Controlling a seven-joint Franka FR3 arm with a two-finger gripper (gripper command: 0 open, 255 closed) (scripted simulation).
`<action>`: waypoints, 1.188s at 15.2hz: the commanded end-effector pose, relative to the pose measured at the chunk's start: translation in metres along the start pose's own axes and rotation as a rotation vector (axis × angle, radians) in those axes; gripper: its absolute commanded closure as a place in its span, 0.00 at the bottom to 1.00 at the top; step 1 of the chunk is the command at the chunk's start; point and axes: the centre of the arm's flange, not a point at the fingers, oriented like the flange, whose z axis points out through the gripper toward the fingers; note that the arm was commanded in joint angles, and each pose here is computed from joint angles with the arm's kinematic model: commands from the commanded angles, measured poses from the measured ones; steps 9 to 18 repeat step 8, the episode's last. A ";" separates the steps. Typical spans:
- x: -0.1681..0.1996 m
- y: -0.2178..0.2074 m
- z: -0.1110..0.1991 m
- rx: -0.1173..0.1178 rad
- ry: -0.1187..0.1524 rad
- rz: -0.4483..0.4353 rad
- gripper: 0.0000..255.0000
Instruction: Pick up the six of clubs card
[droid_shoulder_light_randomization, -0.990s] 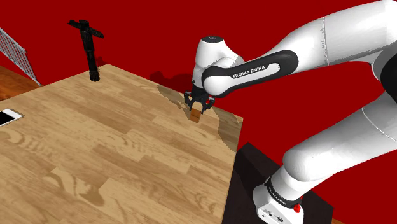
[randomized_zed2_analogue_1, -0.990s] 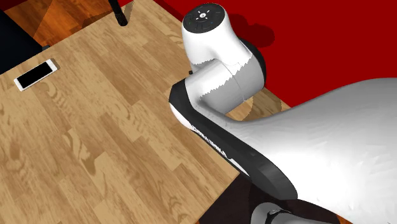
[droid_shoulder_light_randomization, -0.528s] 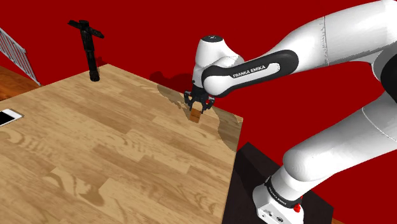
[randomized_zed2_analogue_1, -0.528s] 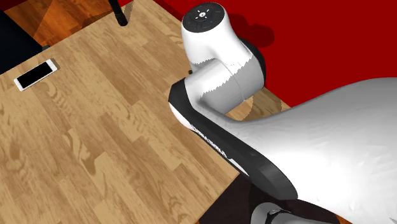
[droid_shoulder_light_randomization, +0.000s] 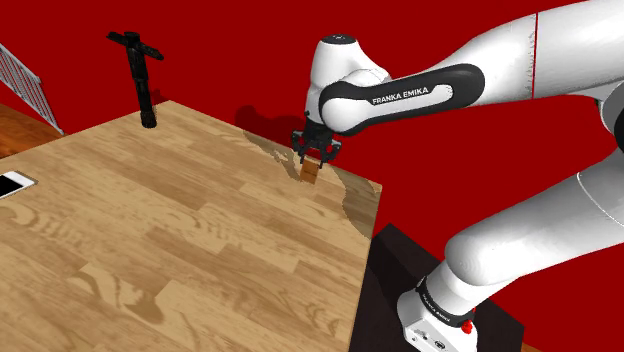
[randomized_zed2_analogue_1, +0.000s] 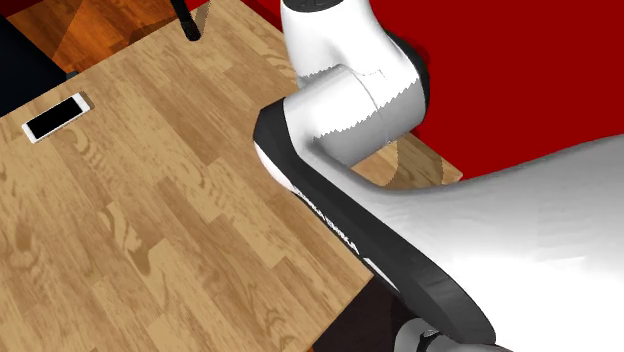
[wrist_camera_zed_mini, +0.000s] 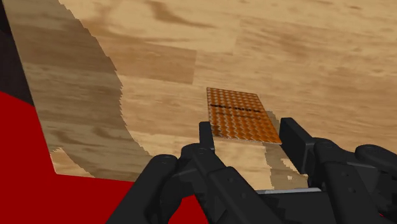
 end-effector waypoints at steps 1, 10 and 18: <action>0.002 0.001 -0.011 0.000 -0.001 0.000 1.00; 0.006 0.002 -0.037 0.000 -0.001 0.000 1.00; 0.006 0.002 -0.037 0.000 -0.001 0.000 1.00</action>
